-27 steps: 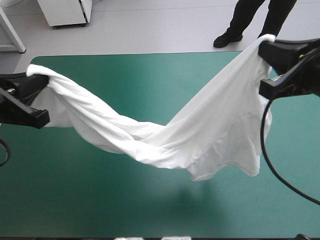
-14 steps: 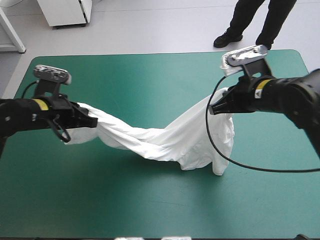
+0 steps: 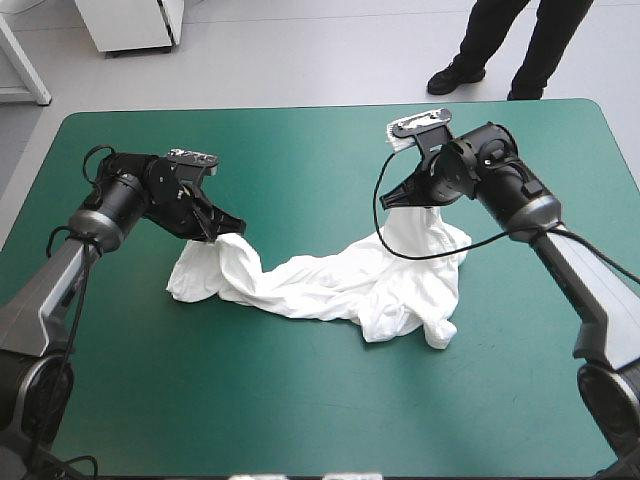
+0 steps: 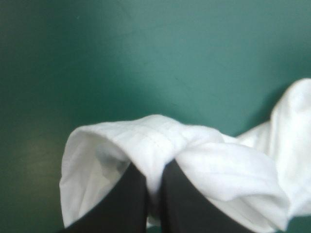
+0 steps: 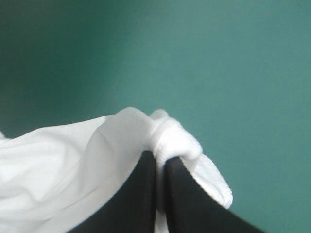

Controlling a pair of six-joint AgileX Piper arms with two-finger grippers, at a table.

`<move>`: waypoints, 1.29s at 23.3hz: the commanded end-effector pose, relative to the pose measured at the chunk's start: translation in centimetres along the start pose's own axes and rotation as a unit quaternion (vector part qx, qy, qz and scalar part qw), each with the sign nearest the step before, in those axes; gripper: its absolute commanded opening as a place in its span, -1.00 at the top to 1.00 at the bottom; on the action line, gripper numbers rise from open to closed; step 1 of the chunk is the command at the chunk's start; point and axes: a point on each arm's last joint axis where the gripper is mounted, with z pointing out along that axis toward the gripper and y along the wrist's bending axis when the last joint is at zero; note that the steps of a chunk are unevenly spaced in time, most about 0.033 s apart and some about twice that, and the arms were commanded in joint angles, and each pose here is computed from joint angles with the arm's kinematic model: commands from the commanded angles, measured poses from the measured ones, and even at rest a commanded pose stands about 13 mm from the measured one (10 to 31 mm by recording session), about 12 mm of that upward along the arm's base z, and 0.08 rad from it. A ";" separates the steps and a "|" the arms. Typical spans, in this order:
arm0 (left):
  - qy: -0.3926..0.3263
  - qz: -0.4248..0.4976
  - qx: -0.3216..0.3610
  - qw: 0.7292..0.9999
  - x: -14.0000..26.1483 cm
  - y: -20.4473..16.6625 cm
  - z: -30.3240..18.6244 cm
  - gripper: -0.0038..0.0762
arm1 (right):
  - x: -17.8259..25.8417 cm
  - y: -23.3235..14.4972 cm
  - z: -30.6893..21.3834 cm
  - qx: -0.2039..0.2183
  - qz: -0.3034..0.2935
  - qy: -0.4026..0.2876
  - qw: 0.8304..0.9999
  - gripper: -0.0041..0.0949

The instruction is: Fold the cloth

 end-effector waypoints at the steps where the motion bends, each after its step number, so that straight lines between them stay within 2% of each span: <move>1: -0.062 -0.016 -0.008 0.998 -1.5 1.1 -0.3 0.93 | -1.1 -1.5 0.0 0.014 0.013 -0.044 0.999 0.95; 10: -0.075 -0.004 -0.020 0.997 -2.2 1.9 1.7 0.88 | -0.7 -1.9 4.2 -0.010 0.036 0.002 0.999 0.95; 12: -0.070 0.012 -0.019 0.997 -2.2 1.8 1.7 0.58 | -0.4 -1.9 4.7 -0.011 0.029 0.016 0.999 0.95; 13: -0.065 0.013 -0.014 0.998 -2.1 1.7 1.7 0.24 | -0.1 -1.8 4.9 -0.016 0.026 0.035 0.999 0.91; 14: -0.061 0.013 -0.010 0.998 -2.1 1.7 1.7 0.08 | 0.0 -1.7 4.9 -0.022 0.020 0.042 0.999 0.87; 15: -0.046 0.015 -0.006 0.999 -2.0 1.6 1.3 -0.29 | 0.1 -1.6 4.8 -0.027 0.009 0.048 0.998 0.72; 16: -0.036 0.016 -0.005 0.999 -1.9 1.5 1.0 -0.41 | 0.1 -1.7 4.6 -0.026 0.009 0.045 0.999 0.61; 17: -0.022 0.023 -0.006 0.999 -2.0 1.5 -0.1 -0.61 | 0.0 -2.0 3.8 -0.023 0.008 0.036 0.999 0.34; 20: -0.058 0.038 -0.018 0.997 -1.7 1.1 -5.3 -0.65 | -0.2 -2.8 0.6 -0.016 0.016 0.008 1.000 -0.25; 21: -0.058 0.041 -0.022 0.997 -1.1 1.0 -6.6 -0.65 | -0.1 -3.0 -0.7 -0.010 0.015 0.002 1.000 -0.35; 24: -0.064 0.053 -0.024 0.996 1.1 0.5 -10.9 -0.65 | 0.2 -3.1 -5.2 -0.013 0.024 -0.040 0.999 -0.36; 30: -0.091 0.069 -0.035 0.993 2.9 0.2 -14.1 -0.64 | 3.8 -3.2 -10.5 -0.014 0.032 -0.044 0.998 -0.36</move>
